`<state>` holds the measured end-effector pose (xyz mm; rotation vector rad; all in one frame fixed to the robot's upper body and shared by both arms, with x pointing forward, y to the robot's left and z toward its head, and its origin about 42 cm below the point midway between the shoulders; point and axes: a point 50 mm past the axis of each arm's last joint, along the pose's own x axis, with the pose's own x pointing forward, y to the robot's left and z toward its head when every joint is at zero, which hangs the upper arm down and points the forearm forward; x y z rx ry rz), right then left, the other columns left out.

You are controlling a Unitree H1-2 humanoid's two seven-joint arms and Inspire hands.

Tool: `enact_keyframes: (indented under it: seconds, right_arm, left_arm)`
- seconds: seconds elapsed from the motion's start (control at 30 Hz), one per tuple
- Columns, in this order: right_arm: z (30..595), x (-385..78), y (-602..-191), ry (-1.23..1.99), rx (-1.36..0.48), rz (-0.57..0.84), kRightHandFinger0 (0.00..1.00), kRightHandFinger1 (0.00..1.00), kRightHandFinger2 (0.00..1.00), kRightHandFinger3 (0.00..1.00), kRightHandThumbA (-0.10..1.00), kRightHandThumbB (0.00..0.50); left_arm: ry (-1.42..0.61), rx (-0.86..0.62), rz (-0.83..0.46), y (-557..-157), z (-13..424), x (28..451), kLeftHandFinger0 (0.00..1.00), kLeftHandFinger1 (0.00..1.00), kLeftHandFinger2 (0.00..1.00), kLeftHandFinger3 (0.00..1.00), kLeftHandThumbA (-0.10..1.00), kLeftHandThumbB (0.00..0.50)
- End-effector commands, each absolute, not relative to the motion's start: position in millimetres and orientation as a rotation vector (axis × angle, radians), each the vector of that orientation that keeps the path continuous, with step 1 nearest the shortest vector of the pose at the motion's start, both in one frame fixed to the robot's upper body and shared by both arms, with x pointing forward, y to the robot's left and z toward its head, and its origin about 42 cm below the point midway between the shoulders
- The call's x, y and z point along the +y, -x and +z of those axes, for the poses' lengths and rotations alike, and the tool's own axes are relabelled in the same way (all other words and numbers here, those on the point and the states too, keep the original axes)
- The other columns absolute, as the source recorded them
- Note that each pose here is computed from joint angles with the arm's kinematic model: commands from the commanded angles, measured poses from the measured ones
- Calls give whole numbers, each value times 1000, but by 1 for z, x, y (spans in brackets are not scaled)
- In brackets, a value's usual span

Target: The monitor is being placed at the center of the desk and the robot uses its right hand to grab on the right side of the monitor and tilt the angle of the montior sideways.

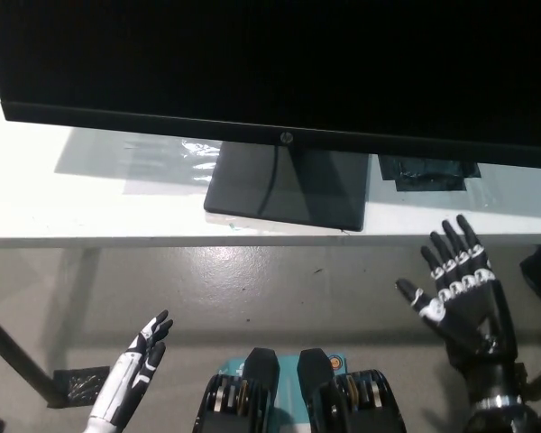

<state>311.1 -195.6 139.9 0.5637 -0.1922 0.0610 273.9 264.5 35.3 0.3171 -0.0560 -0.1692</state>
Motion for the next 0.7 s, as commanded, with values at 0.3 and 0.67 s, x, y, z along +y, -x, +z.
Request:
enact_keyframes:
  seconds: [0.3, 0.67]
  right_arm:
    - [200, -208, -388, -1294, -183, 275, 1000, 1000, 1000, 1000, 1000, 381]
    - [178, -211, -413, -1309, -123, 233, 1000, 1000, 1000, 1000, 1000, 360]
  left_arm:
    - [-323, -174, -172, -279, 53, 267, 1000, 1000, 1000, 1000, 1000, 352]
    - [-332, -185, -176, -282, 56, 267, 1000, 1000, 1000, 1000, 1000, 374]
